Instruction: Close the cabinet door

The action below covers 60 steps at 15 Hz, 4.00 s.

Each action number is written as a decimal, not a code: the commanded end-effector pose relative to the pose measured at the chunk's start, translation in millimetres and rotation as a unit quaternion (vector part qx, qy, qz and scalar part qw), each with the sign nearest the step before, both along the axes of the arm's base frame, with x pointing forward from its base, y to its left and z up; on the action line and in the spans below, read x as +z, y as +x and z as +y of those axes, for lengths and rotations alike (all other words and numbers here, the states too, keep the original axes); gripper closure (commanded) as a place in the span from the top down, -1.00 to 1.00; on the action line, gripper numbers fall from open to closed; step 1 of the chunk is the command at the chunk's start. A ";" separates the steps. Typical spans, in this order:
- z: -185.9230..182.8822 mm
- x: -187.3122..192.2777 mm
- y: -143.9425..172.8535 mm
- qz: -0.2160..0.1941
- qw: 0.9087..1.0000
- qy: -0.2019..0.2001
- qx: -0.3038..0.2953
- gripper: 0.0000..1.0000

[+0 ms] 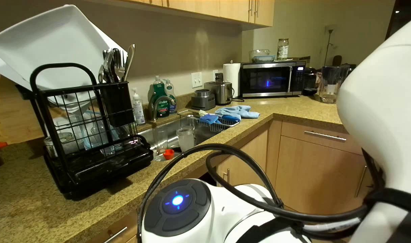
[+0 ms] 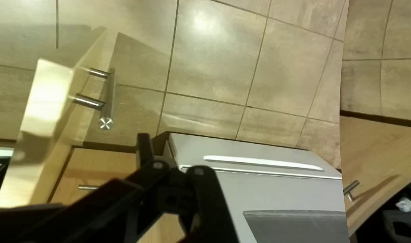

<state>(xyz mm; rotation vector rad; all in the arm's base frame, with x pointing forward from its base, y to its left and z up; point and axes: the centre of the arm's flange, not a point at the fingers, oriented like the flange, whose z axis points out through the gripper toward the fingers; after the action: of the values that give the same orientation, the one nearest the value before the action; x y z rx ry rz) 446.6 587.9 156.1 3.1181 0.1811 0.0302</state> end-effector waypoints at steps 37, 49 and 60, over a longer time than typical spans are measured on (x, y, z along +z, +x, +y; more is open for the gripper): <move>-98.2 -84.3 37.6 0.102 0.994 0.001 -0.026 1.00; -142.2 -83.2 46.0 0.141 0.986 -0.063 -0.056 1.00; -208.6 -79.1 67.3 0.146 0.973 -0.154 -0.095 1.00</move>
<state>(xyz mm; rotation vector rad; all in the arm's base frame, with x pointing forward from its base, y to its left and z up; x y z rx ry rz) 521.0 405.5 68.5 2.8653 -0.0590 -0.4143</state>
